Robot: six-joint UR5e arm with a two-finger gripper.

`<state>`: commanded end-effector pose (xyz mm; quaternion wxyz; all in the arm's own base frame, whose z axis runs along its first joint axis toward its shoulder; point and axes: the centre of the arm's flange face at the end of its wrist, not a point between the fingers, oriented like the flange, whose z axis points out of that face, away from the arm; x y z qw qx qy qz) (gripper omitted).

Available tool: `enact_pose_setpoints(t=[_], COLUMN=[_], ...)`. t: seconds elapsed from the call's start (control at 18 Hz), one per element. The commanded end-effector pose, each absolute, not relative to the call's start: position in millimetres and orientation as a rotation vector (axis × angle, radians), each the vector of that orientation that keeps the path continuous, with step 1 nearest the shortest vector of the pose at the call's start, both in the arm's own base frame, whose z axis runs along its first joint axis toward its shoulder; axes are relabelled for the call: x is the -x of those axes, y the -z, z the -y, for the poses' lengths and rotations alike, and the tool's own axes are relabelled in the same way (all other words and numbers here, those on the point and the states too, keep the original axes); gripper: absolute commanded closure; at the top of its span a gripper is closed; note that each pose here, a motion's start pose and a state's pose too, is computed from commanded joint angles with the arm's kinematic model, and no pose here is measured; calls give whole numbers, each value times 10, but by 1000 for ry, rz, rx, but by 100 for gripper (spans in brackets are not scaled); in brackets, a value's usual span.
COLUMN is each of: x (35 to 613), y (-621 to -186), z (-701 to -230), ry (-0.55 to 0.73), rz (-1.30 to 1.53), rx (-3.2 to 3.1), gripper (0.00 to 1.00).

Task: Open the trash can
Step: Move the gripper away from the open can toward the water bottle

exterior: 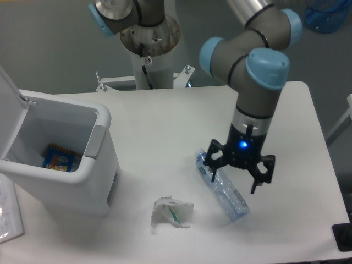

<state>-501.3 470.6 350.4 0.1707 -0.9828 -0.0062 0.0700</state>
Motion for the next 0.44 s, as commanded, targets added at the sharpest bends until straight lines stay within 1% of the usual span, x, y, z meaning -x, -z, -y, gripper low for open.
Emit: enact_pose_setpoints(t=[0.44], x=[4973], y=[-3253], z=[-4709], ry=[-230], rz=[-153], rx=[2955], gripper=[0])
